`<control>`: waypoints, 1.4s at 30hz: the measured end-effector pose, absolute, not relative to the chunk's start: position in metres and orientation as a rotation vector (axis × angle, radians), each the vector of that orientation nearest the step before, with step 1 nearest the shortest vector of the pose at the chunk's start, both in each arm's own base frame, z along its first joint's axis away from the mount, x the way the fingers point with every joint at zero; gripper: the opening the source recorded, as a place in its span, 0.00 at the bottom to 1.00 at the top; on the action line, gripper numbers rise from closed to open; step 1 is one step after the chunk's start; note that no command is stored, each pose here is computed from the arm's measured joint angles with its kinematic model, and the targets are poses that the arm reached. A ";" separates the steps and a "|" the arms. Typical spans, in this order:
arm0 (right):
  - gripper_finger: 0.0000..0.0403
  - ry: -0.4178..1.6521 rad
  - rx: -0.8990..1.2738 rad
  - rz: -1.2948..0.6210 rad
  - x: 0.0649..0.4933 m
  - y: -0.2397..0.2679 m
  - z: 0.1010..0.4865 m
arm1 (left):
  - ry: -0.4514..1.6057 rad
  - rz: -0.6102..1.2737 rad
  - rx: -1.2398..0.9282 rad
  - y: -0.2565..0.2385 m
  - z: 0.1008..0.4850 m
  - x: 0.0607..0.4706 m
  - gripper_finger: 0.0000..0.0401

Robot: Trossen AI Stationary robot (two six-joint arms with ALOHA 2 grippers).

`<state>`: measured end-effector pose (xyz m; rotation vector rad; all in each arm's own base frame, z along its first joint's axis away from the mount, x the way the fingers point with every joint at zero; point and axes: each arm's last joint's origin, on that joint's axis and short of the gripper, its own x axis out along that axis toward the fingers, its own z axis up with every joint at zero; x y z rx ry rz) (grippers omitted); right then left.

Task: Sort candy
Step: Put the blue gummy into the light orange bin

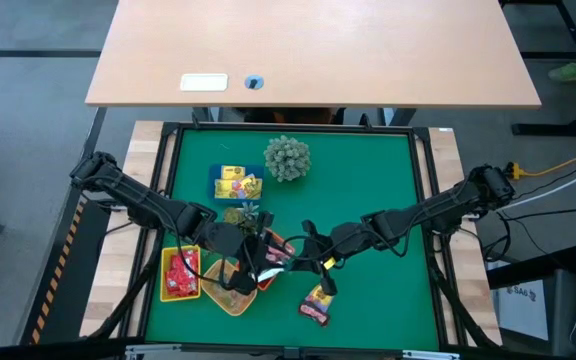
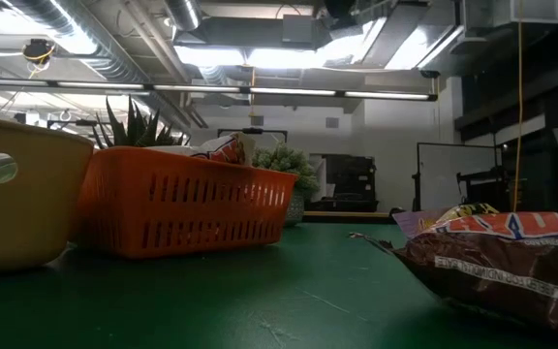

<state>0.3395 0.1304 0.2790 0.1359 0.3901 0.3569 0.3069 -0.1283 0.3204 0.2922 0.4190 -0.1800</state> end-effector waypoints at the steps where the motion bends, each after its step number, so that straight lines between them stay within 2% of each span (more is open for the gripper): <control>1: 0.01 0.390 0.136 0.357 0.340 0.130 0.279 | 0.419 -0.180 0.292 -0.128 0.320 0.307 0.32; 14: 0.01 0.391 0.136 0.356 0.339 0.130 0.279 | 0.419 -0.180 0.293 -0.128 0.320 0.307 0.07; 18: 0.01 0.391 0.136 0.357 0.339 0.130 0.279 | 0.419 -0.180 0.293 -0.128 0.320 0.307 0.01; 21: 0.03 0.391 0.136 0.358 0.339 0.130 0.279 | 0.419 -0.181 0.293 -0.128 0.320 0.307 0.01; 24: 0.10 0.391 0.136 0.359 0.339 0.130 0.279 | 0.419 -0.179 0.293 -0.128 0.320 0.307 0.00; 31: 0.39 0.395 0.136 0.360 0.339 0.131 0.279 | 0.422 -0.177 0.279 -0.129 0.320 0.306 0.00; 34: 0.49 0.416 0.132 0.358 0.338 0.131 0.277 | 0.445 -0.184 0.266 -0.131 0.321 0.301 0.00; 38: 0.57 0.487 0.119 0.350 0.336 0.130 0.270 | 0.502 -0.188 0.220 -0.132 0.322 0.290 0.00; 42: 0.60 0.577 0.103 0.337 0.332 0.128 0.263 | 0.605 -0.250 0.133 -0.135 0.317 0.281 0.00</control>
